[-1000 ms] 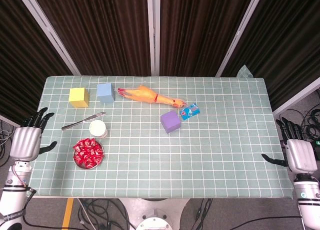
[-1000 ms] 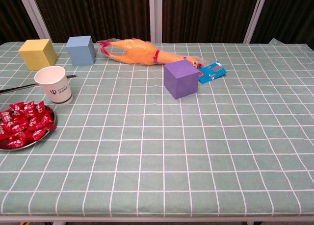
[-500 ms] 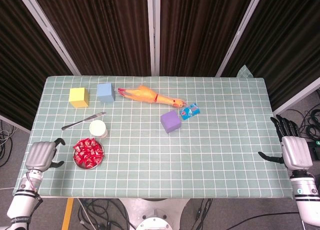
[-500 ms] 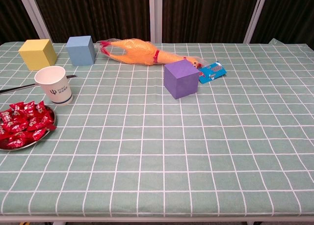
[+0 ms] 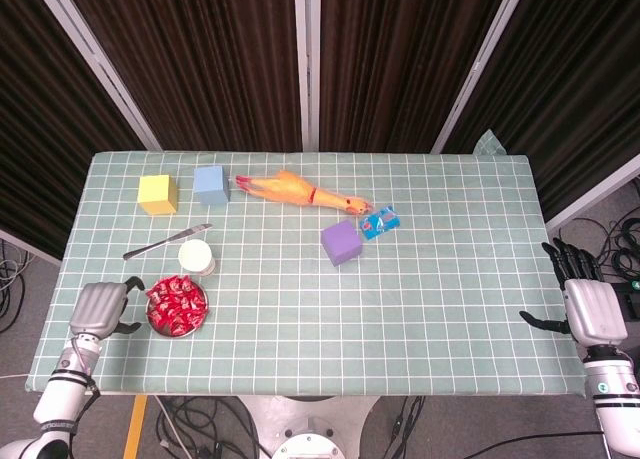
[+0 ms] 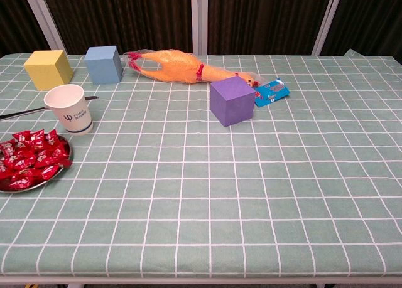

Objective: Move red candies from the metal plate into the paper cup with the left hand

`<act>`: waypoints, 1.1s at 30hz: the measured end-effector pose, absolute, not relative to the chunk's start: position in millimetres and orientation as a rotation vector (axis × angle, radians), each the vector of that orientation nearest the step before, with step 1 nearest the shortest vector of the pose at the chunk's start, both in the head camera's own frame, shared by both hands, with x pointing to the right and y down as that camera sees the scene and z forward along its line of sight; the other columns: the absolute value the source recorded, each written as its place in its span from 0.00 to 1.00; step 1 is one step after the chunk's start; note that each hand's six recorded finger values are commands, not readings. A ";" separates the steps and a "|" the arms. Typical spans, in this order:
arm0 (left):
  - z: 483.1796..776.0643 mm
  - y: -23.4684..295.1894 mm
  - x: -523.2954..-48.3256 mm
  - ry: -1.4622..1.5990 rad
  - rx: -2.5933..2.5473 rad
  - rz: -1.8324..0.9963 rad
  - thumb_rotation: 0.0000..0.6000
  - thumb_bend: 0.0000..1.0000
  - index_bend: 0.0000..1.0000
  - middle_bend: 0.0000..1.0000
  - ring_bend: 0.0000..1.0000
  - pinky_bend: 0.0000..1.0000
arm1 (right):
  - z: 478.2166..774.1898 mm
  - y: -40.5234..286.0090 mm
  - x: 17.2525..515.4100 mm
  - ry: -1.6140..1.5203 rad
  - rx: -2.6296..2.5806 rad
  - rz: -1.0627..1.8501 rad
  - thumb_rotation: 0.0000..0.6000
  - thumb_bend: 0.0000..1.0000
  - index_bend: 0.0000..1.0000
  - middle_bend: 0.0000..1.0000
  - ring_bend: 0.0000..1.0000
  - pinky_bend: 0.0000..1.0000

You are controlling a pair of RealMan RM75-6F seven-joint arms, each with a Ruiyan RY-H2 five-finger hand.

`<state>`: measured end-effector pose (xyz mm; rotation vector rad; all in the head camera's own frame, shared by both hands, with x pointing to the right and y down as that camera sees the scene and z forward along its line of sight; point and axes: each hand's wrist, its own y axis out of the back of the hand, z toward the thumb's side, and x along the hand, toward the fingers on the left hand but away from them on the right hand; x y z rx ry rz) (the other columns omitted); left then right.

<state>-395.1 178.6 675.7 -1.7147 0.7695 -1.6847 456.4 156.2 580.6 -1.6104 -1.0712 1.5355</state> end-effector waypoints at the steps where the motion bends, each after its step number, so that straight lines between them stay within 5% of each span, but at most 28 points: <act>1: 675.8 178.3 -392.4 0.776 -1.721 -1.671 1.00 0.12 0.44 1.00 1.00 1.00 | 581.0 156.2 456.5 -1.070 -1.611 1.538 0.83 0.00 0.00 0.00 0.00 0.00; 5: 676.1 176.7 -377.3 0.809 -1.763 -1.593 1.00 0.19 0.45 1.00 1.00 1.00 | 582.3 155.5 455.8 -1.064 -1.615 1.542 0.83 0.00 0.00 0.00 0.00 0.00; 33: 729.2 150.0 -353.0 0.734 -1.783 -1.593 1.00 0.21 0.52 1.00 1.00 1.00 | 579.6 153.9 458.4 -1.070 -1.604 1.554 0.83 0.00 0.00 0.00 0.00 0.00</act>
